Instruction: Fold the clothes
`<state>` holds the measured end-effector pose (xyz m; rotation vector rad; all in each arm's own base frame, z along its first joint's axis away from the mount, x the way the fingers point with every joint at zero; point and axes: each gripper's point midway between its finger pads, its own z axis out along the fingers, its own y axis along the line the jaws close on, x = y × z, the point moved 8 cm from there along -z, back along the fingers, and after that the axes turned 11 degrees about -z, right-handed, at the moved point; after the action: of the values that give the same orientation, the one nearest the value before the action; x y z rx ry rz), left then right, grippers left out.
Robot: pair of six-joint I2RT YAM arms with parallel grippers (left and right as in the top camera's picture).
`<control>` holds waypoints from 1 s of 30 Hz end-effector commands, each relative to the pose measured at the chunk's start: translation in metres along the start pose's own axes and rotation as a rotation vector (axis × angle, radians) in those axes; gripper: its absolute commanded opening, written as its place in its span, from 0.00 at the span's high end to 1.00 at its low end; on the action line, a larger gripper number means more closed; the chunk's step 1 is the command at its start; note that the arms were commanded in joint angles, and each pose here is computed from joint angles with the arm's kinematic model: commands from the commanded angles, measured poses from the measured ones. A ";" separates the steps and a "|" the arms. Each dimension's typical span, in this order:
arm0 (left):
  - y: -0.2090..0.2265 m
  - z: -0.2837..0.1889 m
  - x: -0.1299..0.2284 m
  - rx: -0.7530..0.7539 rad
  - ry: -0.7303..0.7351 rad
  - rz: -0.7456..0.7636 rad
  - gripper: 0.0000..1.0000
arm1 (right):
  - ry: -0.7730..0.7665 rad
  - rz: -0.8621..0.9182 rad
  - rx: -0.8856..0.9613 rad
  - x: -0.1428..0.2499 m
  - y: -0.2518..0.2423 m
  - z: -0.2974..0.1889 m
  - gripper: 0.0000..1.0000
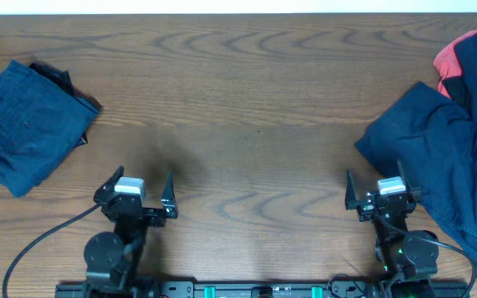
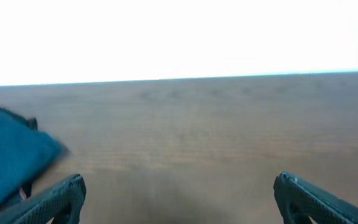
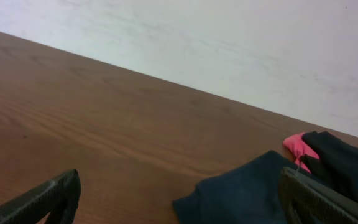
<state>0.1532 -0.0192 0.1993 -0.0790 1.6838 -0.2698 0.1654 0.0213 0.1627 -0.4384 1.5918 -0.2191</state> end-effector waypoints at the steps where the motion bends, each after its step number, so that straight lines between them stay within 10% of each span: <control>1: 0.005 0.006 0.006 -0.015 -0.080 0.017 0.02 | -0.003 -0.009 -0.001 0.000 0.000 0.000 0.01; 30: 0.016 0.016 0.047 -0.057 0.036 0.012 0.02 | -0.003 -0.009 -0.001 0.000 0.000 0.000 0.01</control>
<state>0.1647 -0.0180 0.1602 -0.0991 1.6785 -0.2485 0.1654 0.0213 0.1628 -0.4382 1.5910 -0.2192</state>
